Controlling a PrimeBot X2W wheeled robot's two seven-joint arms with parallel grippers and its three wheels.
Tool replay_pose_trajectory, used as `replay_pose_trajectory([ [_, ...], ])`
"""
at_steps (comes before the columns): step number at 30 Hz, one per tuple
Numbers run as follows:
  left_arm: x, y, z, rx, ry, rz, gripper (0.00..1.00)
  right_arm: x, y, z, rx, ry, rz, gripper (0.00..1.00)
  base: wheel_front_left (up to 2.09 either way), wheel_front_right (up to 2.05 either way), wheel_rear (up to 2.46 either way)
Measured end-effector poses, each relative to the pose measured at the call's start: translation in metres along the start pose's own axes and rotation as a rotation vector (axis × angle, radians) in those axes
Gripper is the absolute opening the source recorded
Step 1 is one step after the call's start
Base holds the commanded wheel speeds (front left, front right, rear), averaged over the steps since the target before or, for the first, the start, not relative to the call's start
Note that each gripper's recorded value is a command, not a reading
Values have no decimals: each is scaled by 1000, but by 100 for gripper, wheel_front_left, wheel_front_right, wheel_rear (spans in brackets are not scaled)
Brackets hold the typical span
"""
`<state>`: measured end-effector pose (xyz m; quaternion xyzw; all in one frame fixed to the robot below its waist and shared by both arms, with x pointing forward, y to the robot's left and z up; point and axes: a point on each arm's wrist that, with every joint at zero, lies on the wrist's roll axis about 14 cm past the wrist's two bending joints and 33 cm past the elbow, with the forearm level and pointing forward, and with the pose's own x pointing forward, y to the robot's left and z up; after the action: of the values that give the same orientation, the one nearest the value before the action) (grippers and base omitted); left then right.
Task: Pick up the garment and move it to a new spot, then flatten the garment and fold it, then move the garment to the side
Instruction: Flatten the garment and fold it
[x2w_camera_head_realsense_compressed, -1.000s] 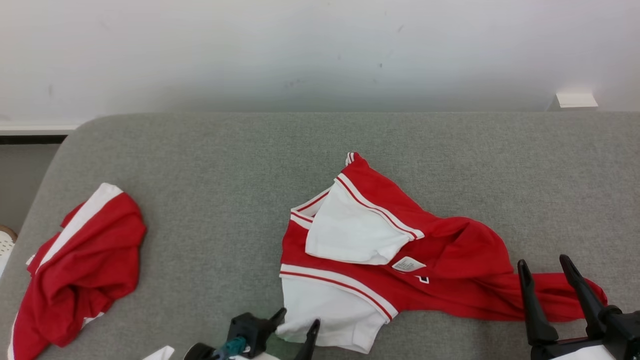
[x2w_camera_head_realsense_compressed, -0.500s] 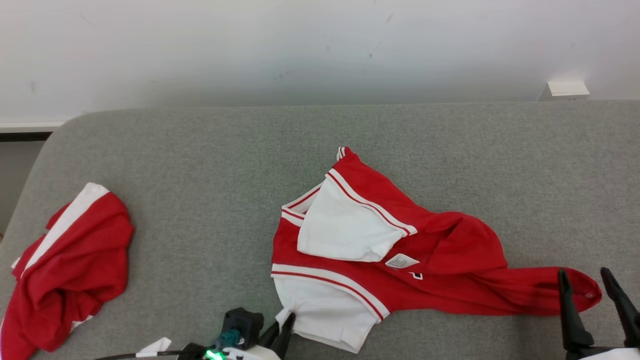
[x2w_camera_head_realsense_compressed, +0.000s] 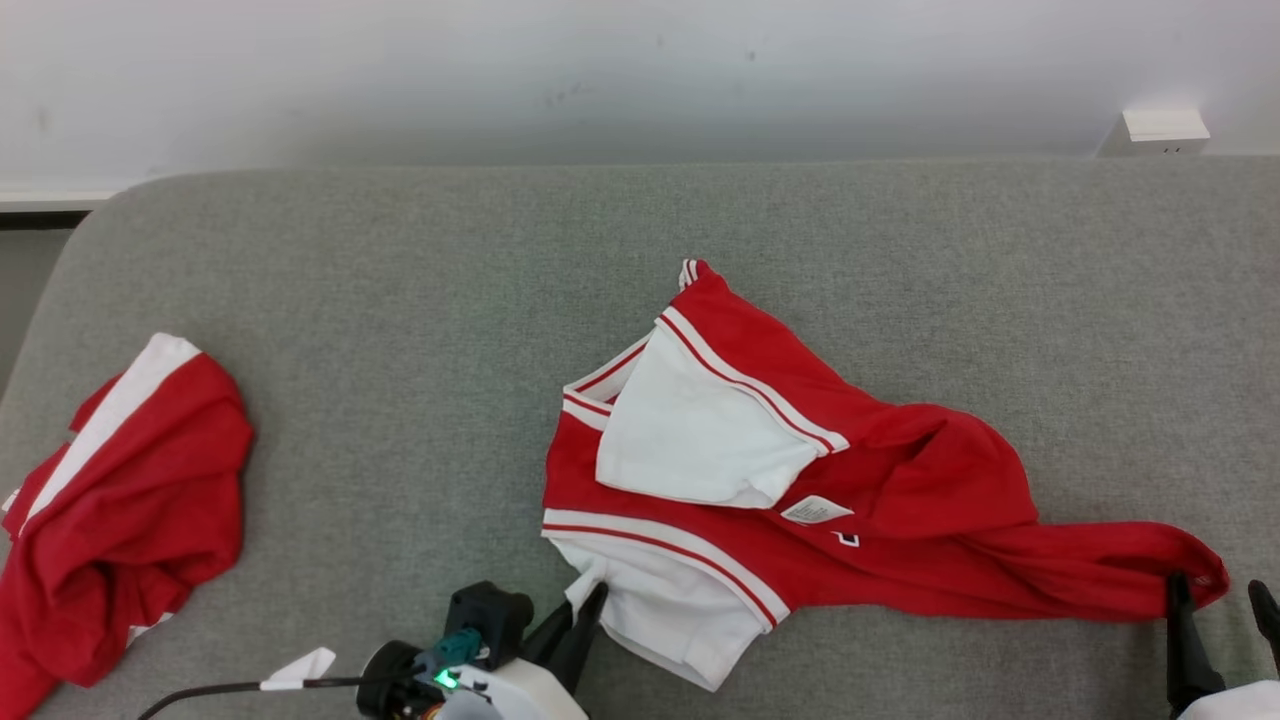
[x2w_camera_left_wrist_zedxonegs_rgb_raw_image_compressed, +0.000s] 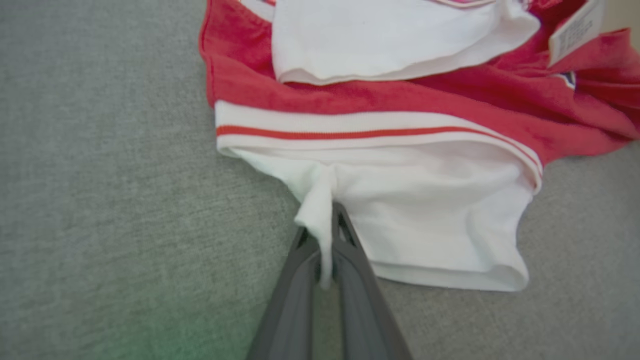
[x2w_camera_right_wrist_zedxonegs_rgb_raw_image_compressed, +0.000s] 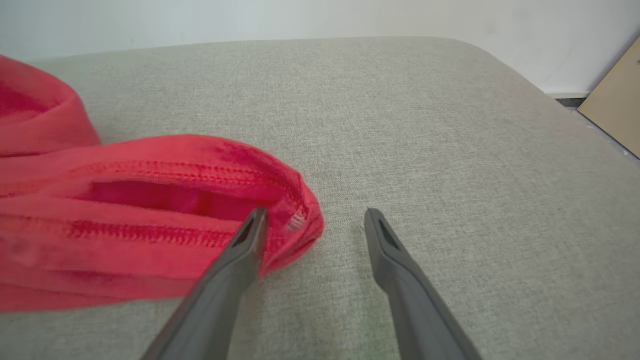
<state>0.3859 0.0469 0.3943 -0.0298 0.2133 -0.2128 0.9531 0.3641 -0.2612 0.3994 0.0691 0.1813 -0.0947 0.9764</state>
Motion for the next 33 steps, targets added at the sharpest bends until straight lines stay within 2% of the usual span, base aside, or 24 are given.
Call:
replay_pose_trajectory([
  [2, 1, 1, 0, -2, -6, 3, 0, 6, 3, -5, 4, 20, 7, 100, 0, 0, 0],
  [3, 1, 2, 1, -4, -11, 5, 0, 8, 4, -8, 8, 32, 13, 89, 0, 0, 0],
  [4, 1, 3, 2, -5, -19, 10, 0, 10, 6, -11, 14, 42, 19, 38, 0, 0, 0],
  [5, 1, 4, 3, -6, -25, 12, 0, 11, 8, -13, 16, 49, 25, 0, 0, 0, 0],
  [10, -2, 11, 22, -8, -115, 39, 0, 13, 17, -1, 25, 9, 58, 0, 0, 0, 0],
  [16, -19, 14, 89, 22, -359, 60, 0, 1, 35, 56, -5, -159, 133, 0, 0, 0, 0],
  [21, -57, 6, 175, 116, -631, 44, 0, -21, 49, 131, -52, -356, 187, 0, 0, 0, 0],
  [25, -99, -4, 246, 254, -842, 34, 0, -42, 57, 202, -99, -538, 210, 0, 0, 0, 0],
  [33, -200, -35, 367, 495, -1223, 39, 0, -111, 57, 341, -175, -912, 184, 0, 0, 0, 0],
])
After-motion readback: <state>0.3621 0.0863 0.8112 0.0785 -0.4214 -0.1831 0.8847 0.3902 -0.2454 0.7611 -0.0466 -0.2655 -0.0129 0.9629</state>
